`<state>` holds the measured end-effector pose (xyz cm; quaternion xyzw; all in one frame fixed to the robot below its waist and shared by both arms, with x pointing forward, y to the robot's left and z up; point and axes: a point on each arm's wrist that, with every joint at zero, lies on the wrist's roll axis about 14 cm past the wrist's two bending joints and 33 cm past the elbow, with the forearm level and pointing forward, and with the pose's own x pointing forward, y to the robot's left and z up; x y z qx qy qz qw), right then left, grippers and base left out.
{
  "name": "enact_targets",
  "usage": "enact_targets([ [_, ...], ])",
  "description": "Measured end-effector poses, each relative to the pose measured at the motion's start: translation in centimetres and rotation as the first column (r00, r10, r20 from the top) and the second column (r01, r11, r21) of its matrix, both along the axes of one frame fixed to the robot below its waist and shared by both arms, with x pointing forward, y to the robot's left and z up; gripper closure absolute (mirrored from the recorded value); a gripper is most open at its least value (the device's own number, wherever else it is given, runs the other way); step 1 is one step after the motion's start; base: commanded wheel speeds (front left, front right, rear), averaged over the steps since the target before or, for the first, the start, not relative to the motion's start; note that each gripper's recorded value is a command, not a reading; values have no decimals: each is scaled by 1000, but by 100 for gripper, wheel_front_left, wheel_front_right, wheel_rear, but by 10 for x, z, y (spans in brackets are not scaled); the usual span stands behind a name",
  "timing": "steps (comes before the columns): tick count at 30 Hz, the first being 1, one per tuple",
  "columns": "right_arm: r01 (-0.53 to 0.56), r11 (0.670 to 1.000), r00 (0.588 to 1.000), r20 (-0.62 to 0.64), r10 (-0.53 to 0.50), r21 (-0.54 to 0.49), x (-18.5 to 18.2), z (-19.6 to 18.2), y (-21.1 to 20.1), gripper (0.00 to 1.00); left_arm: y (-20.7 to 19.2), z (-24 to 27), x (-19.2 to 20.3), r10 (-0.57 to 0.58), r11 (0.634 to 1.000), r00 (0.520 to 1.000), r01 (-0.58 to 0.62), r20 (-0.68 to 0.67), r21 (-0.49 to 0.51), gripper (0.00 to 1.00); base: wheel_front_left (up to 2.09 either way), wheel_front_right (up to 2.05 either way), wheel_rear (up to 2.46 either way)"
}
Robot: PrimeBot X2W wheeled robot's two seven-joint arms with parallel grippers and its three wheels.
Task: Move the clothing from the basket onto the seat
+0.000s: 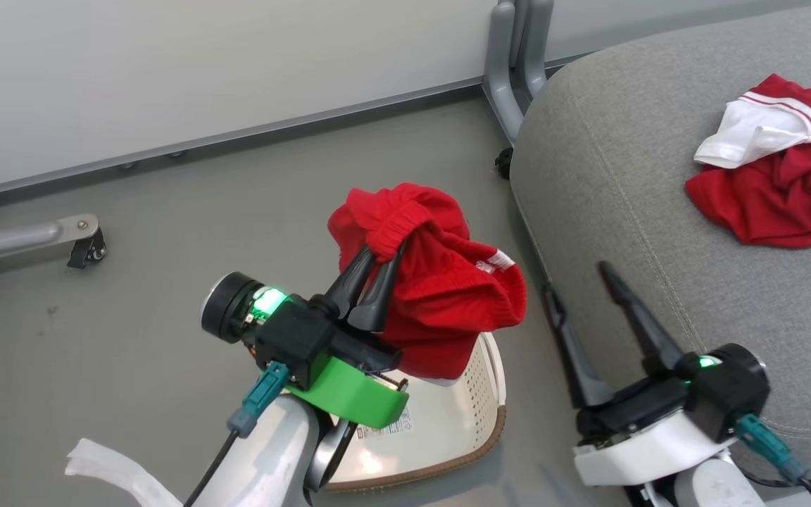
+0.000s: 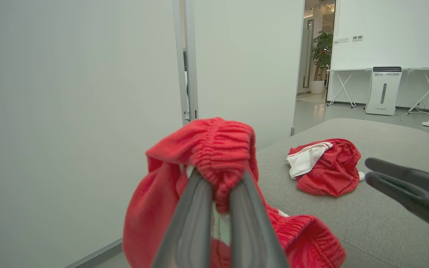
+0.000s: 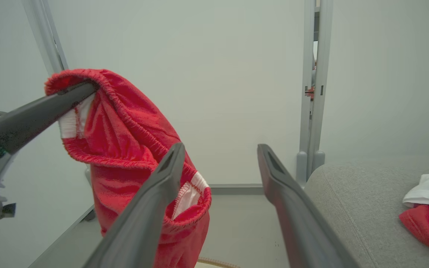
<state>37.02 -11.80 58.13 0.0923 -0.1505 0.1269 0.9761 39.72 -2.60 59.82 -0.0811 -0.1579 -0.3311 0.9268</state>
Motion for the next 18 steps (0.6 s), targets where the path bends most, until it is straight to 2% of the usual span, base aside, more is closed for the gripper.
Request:
enact_targets([
  [7, -135, 990, 990, -54, 132, -50, 5, -20, 37, 0, -9, 6, -1, -38, 999, 999, 38, 11, -19, 100, 0, 0, 0],
  [18, -204, 970, 971, -157, 182, -133, 12, -59, 54, 0, -16, 13, -8, -71, 997, 997, 72, 18, -37, 100, 0, 0, 0],
])
